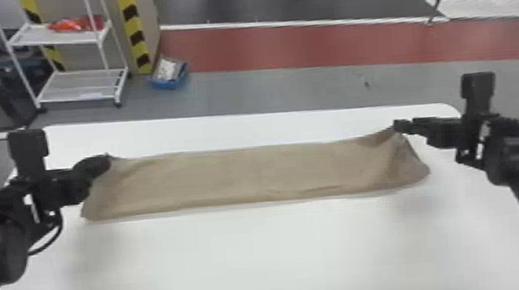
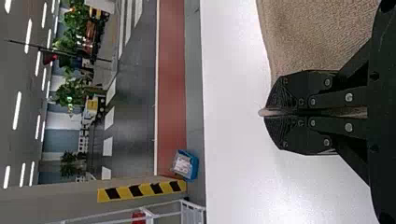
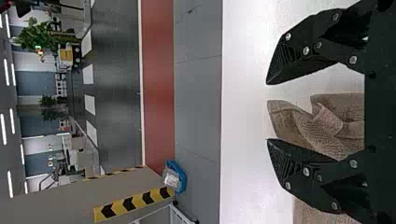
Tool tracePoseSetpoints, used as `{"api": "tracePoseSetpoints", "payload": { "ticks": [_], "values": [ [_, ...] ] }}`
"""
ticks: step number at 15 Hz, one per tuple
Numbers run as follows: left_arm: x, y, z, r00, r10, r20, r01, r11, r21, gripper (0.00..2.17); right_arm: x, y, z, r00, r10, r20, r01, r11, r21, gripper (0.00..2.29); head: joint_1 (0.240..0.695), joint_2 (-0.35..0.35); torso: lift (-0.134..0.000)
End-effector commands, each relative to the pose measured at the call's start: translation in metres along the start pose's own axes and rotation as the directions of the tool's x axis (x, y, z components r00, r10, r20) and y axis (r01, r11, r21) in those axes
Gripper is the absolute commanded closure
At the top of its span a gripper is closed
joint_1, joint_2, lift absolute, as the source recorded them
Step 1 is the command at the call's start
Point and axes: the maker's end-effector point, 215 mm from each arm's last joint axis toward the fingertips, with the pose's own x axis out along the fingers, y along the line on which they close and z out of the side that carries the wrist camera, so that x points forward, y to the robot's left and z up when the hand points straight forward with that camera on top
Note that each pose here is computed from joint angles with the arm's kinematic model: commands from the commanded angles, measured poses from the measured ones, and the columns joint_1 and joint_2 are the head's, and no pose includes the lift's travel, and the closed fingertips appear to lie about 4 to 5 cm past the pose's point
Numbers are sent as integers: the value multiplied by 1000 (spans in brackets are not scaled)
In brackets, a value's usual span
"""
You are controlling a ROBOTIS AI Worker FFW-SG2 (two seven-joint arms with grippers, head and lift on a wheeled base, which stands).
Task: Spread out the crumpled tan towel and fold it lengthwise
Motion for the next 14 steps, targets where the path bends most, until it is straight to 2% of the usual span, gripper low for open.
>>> {"api": "tracePoseSetpoints", "payload": {
  "ticks": [1, 2, 4, 9, 10, 11, 12, 14],
  "values": [
    [-3, 6, -1, 1000, 8, 0, -8, 1000, -2, 1092, 3, -1, 2, 1000, 1, 0, -1, 1000, 8, 586, 695, -70, -124],
    [-3, 5, -1, 1000, 7, 1, -7, 1000, 1, 1092, 3, 0, 4, 1000, 2, 1, -2, 1000, 4, 589, 695, -69, -124],
    [-3, 4, 0, 1000, 5, 2, -5, 1000, 1, 1092, 4, 0, 5, 1000, 4, -3, -4, 1000, 8, 863, 695, -66, -124],
    [-3, 4, 0, 1000, 4, -2, -4, 1000, 2, 1092, 4, 0, -1, 999, 18, -28, -17, 999, 37, 937, 695, -64, -124],
    [-3, 2, -1, 1000, 2, -9, -2, 1000, -1, 1089, 4, 2, -3, 999, 19, -35, -18, 999, 39, 876, 695, -64, -124],
    [-4, 1, -2, 1000, 0, -11, 0, 1000, 0, 1089, 4, 2, -6, 999, 19, -38, -18, 999, 39, 502, 695, -65, -124],
    [-4, 1, -2, 1000, 0, -11, 0, 1000, 0, 1089, 5, 2, -7, 999, 18, -40, -16, 999, 39, 238, 695, -66, -124],
    [-5, 2, -6, 1000, 1, -16, -1, 1000, 0, 1089, 6, 5, -8, 999, 21, -42, -20, 999, 37, 221, 695, -66, -124]
  ]
}}
